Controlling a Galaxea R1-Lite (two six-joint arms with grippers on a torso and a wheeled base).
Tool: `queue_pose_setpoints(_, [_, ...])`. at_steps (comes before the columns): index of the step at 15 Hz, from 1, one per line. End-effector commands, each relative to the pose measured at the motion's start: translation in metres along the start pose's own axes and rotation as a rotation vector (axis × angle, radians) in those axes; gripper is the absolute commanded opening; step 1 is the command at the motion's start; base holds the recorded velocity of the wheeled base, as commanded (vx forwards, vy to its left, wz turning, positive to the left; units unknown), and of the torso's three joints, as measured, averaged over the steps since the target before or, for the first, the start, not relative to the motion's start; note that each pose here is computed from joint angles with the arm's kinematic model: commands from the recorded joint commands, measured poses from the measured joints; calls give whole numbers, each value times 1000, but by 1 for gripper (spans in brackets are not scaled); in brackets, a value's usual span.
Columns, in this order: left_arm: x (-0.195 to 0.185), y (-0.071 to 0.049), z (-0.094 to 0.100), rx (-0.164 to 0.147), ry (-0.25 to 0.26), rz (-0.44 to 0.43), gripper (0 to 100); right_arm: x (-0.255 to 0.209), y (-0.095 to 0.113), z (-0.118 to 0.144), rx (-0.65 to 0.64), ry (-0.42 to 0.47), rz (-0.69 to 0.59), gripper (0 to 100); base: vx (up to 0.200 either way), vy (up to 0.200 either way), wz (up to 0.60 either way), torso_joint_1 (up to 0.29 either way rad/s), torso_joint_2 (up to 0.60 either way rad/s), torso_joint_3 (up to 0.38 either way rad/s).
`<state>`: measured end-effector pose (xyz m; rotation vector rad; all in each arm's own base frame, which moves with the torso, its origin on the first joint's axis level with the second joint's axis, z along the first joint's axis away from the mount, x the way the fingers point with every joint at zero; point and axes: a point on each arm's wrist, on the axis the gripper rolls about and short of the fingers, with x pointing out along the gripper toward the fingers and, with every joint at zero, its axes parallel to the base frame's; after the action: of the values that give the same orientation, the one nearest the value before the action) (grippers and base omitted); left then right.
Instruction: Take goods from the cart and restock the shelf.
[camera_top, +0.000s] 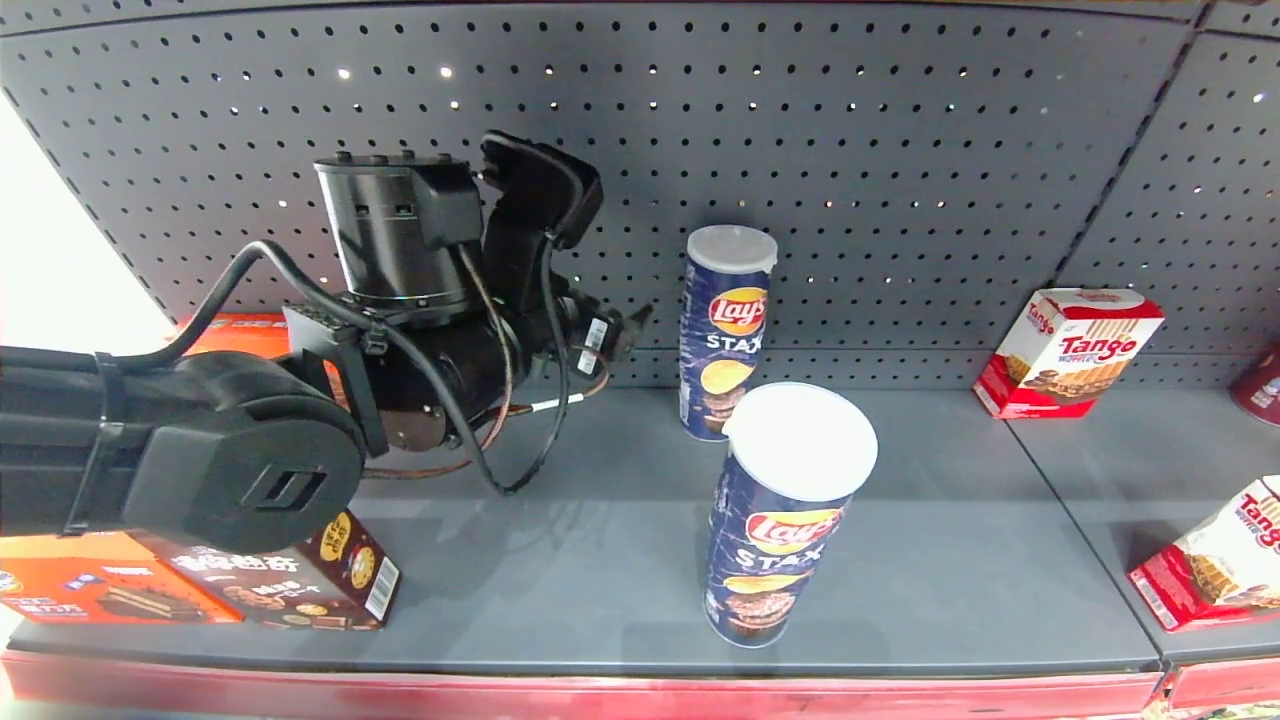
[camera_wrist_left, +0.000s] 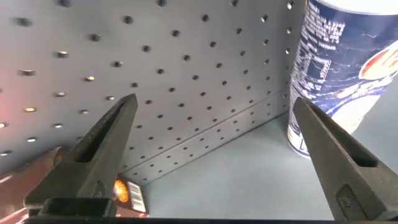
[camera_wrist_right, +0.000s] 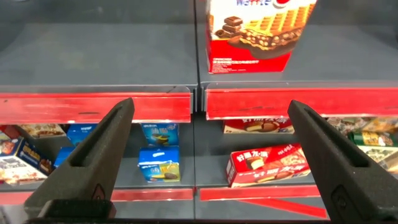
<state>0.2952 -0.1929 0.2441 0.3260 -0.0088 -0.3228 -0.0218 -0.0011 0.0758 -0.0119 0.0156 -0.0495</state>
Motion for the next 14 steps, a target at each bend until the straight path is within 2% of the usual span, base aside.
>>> queue_pose_setpoints(1, [-5, 4, 2, -5, -11, 10, 100, 0, 0, 3, -13, -3, 5, 100, 0, 0, 0, 0, 0, 0])
queue_pose_setpoints(2, [-5, 6, 7, -17, -51, 21, 100, 3, 0, 86, 1, -50, 41, 100, 0, 0, 0, 0, 0, 0])
queue_pose_setpoints(3, [-4, 6, 7, -18, -54, 20, 100, 16, 1, 103, 26, 15, 69, 100, 0, 0, 0, 0, 0, 0])
queue_pose_setpoints(4, [-5, 4, 1, -28, -48, 20, 100, 39, 4, 143, 47, 24, 183, 100, 0, 0, 0, 0, 0, 0])
queue_pose_setpoints(5, [-7, 3, -3, -50, -55, 20, 100, 56, 8, 149, 3, 75, 260, 100, 0, 0, 0, 0, 0, 0])
queue_pose_setpoints(8, [-11, 1, -14, -54, -57, 23, 100, 108, 31, 149, -127, 197, 442, 100, 0, 0, 0, 0, 0, 0])
queue_pose_setpoints(9, [-11, 1, -14, -54, -57, 23, 100, 108, 31, 149, -127, 197, 442, 100, 0, 0, 0, 0, 0, 0])
queue_pose_setpoints(10, [-15, 2, -15, -54, -56, 25, 100, 136, 55, 141, -156, 261, 551, 100, 0, 0, 0, 0, 0, 0])
queue_pose_setpoints(12, [-20, 7, -17, -53, -48, 35, 100, 155, 78, 133, -189, 300, 596, 100, 0, 0, 0, 0, 0, 0])
queue_pose_setpoints(14, [-22, 14, -21, -53, -48, 57, 100, 161, 89, 126, -210, 335, 624, 100, 0, 0, 0, 0, 0, 0])
